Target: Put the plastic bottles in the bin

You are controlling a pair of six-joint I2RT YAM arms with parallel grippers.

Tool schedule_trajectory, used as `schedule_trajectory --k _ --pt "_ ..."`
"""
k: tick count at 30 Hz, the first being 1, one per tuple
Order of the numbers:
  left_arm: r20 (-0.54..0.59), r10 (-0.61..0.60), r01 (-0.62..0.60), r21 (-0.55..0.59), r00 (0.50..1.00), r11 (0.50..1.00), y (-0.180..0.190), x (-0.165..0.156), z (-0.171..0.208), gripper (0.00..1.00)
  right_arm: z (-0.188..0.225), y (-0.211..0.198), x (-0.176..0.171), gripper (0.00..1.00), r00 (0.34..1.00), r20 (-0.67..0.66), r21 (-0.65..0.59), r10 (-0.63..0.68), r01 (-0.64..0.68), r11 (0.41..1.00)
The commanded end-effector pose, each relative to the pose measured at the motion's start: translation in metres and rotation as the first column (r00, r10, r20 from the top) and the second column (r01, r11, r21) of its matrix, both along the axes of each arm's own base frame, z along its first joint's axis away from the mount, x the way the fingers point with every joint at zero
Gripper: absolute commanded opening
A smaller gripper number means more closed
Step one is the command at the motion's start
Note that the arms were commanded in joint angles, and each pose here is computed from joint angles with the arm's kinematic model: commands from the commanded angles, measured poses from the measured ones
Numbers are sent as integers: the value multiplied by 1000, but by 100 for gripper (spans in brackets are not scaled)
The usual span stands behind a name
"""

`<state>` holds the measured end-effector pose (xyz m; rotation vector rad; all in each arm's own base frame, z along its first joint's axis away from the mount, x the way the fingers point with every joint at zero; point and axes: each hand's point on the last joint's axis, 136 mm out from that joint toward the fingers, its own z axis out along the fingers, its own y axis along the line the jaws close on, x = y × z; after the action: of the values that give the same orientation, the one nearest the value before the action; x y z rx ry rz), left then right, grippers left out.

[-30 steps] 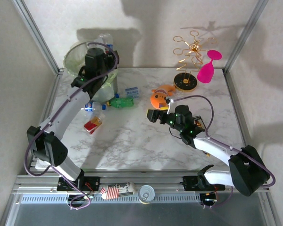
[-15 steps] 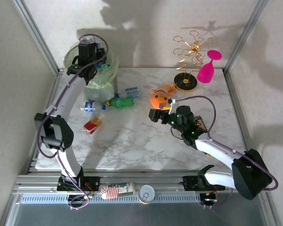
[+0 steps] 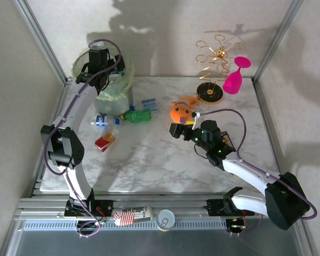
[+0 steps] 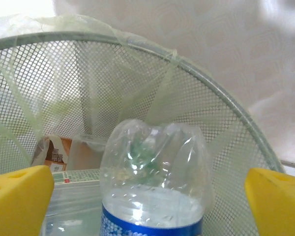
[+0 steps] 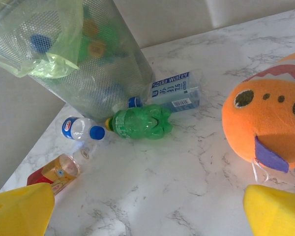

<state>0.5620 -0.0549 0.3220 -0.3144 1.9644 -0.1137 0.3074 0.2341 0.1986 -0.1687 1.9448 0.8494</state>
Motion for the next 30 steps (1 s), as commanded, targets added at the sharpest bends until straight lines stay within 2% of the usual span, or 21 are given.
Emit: schedule_trajectory --k 1,8,14,17,21,27,30 --pt "81 -9 12 -31 997 999 0 -13 44 100 1 2 -1 99 1000 13 3 2 -3 1000" --pt "186 -8 22 -74 983 997 4 -47 87 100 0 11 2 99 1000 2 25 29 -29 999" --pt "254 36 -5 -122 967 993 17 -91 89 100 -3 18 6 99 999 -11 30 50 -50 998" --pt "257 85 -42 -170 963 984 31 -114 69 100 -5 23 9 99 998 -18 28 66 -66 997" --pt "237 169 -111 -242 957 964 55 -144 23 100 -7 35 14 99 994 -33 29 105 -104 994" --pt "143 268 -207 -339 953 918 82 -174 -59 100 -11 57 21 99 982 -65 50 179 -176 983" --pt "84 301 -254 -354 950 900 88 -185 -99 100 -15 68 22 99 972 -91 69 218 -213 975"
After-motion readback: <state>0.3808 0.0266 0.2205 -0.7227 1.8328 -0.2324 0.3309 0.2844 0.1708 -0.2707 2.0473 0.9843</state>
